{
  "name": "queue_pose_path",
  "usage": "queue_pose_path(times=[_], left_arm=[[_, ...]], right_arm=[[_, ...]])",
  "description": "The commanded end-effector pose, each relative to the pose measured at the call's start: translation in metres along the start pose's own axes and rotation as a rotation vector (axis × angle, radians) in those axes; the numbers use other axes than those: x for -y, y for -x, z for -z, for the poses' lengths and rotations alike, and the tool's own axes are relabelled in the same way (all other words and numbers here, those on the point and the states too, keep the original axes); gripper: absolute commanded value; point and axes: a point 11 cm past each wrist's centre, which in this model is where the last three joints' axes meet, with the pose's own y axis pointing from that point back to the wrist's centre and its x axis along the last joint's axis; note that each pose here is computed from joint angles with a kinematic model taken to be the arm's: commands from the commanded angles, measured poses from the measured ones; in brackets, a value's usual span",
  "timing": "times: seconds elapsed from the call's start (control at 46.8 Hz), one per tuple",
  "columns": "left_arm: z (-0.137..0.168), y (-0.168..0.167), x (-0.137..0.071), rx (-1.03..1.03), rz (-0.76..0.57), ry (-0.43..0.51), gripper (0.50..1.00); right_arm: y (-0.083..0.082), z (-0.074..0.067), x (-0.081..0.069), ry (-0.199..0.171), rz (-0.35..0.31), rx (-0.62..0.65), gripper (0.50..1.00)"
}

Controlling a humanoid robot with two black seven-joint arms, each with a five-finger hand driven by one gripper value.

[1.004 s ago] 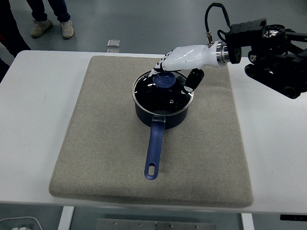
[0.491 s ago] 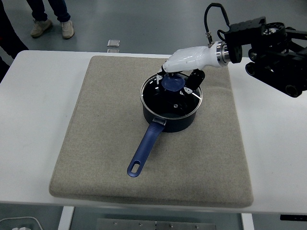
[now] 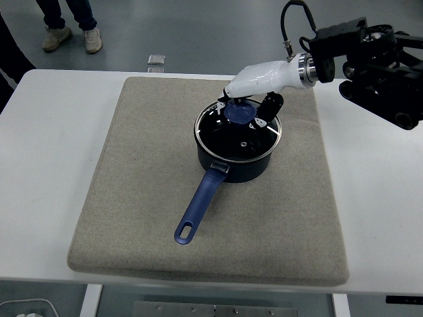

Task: Lift the pot lid and place it to the right of the pot.

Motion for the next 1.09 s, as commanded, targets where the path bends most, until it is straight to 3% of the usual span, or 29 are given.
queue_pose_path(times=[0.0, 0.15, 0.214, 0.427, 0.641, 0.748, 0.855, 0.962, 1.068], left_arm=[[0.000, 0.000, 0.000, 0.000, 0.000, 0.000, 1.000], [0.000, 0.000, 0.000, 0.000, 0.000, 0.000, 1.000], [0.000, 0.000, 0.000, 0.000, 0.000, 0.000, 1.000], [0.000, 0.000, 0.000, 0.000, 0.000, 0.000, 1.000], [0.000, 0.000, 0.000, 0.000, 0.000, 0.000, 1.000], [0.000, 0.000, 0.000, 0.000, 0.000, 0.000, 1.000], [0.000, 0.000, 0.000, 0.000, 0.000, 0.000, 1.000], [0.000, 0.000, 0.000, -0.002, 0.000, 0.000, 1.000], [0.000, 0.000, 0.000, 0.000, 0.000, 0.000, 1.000]], right_arm=[[-0.004, 0.000, -0.001, 0.000, -0.010, -0.003, 0.500], [-0.008, -0.001, -0.003, 0.007, -0.023, -0.005, 0.500], [-0.017, -0.004, -0.006, 0.022, -0.033, -0.021, 0.500], [-0.040, -0.038, -0.032, 0.154, -0.095, -0.019, 0.500], [-0.047, -0.075, -0.062, 0.294, -0.129, -0.004, 0.500], [-0.046, -0.085, -0.070, 0.332, -0.129, -0.002, 0.500], [-0.039, -0.102, -0.084, 0.397, -0.128, 0.013, 0.500], [-0.030, -0.115, -0.096, 0.454, -0.097, 0.013, 0.500], [-0.021, -0.122, -0.100, 0.484, -0.056, -0.001, 0.500]])
